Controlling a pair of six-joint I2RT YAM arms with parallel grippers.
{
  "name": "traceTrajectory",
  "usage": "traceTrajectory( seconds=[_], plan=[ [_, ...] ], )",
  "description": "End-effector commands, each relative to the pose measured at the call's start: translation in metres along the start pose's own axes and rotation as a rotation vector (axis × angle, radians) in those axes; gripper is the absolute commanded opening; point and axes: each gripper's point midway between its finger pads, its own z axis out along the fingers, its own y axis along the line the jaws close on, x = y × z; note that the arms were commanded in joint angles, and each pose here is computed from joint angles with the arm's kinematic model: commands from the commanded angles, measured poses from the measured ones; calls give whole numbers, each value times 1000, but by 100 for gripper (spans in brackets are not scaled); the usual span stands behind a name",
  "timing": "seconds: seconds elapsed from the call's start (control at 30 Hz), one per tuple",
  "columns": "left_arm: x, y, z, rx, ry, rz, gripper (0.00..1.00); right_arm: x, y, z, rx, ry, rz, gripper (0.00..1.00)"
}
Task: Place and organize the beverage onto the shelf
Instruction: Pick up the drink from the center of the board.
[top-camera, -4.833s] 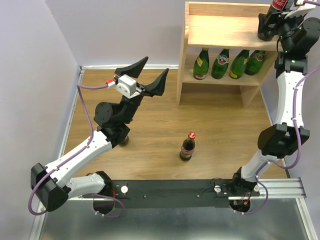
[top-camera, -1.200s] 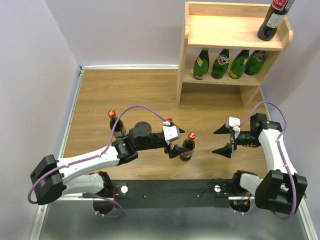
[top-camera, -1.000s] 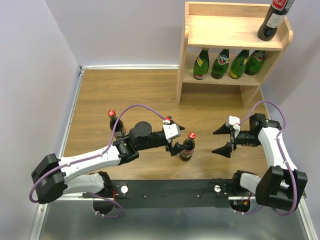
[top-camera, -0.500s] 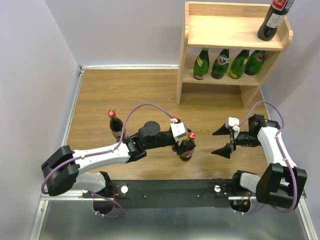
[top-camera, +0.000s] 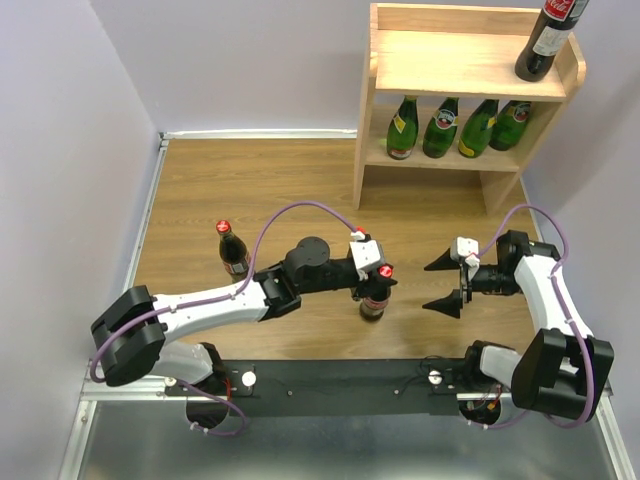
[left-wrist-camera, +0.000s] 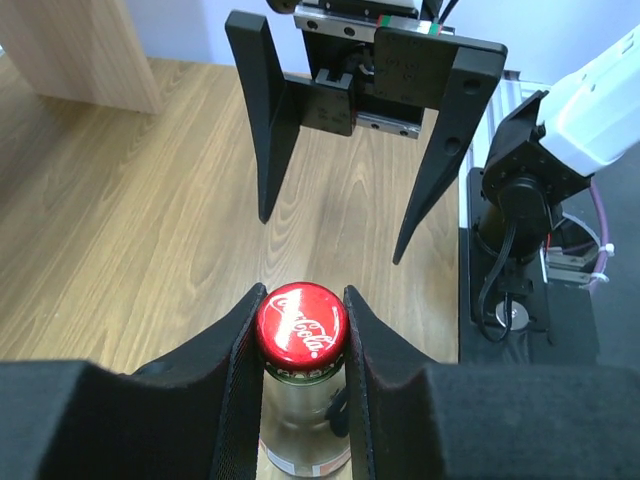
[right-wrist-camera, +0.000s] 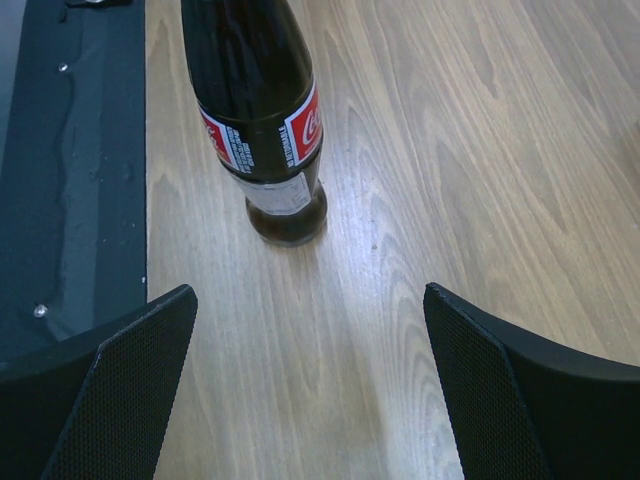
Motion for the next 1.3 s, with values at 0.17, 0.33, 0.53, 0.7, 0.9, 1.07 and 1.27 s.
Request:
traceTrajectory(
  seconds=[0.17,0.33,0.53,0.7,0.9,1.07,1.27],
  plan=[
    [-141,13,-6,-86,-297,92,0,-19,13,17,-73,-120,-154,100],
    [-161,15,4,-77,-315,111,0,-30,1,26,-125,-161,-124,100],
    [-182,19,9,-88,-339,125,0,-49,-23,29,-111,-235,-90,100],
    [-206,27,9,-121,-381,132,0,-60,-33,33,-132,-247,-92,100],
    [-224,39,11,-157,-412,137,0,-67,-47,35,-154,-220,-79,100],
    [-227,52,10,-198,-416,124,0,-67,-62,33,-151,-165,-70,100],
    [-237,72,0,-277,-438,116,0,-71,-82,30,-67,-103,-120,100]
  ],
)
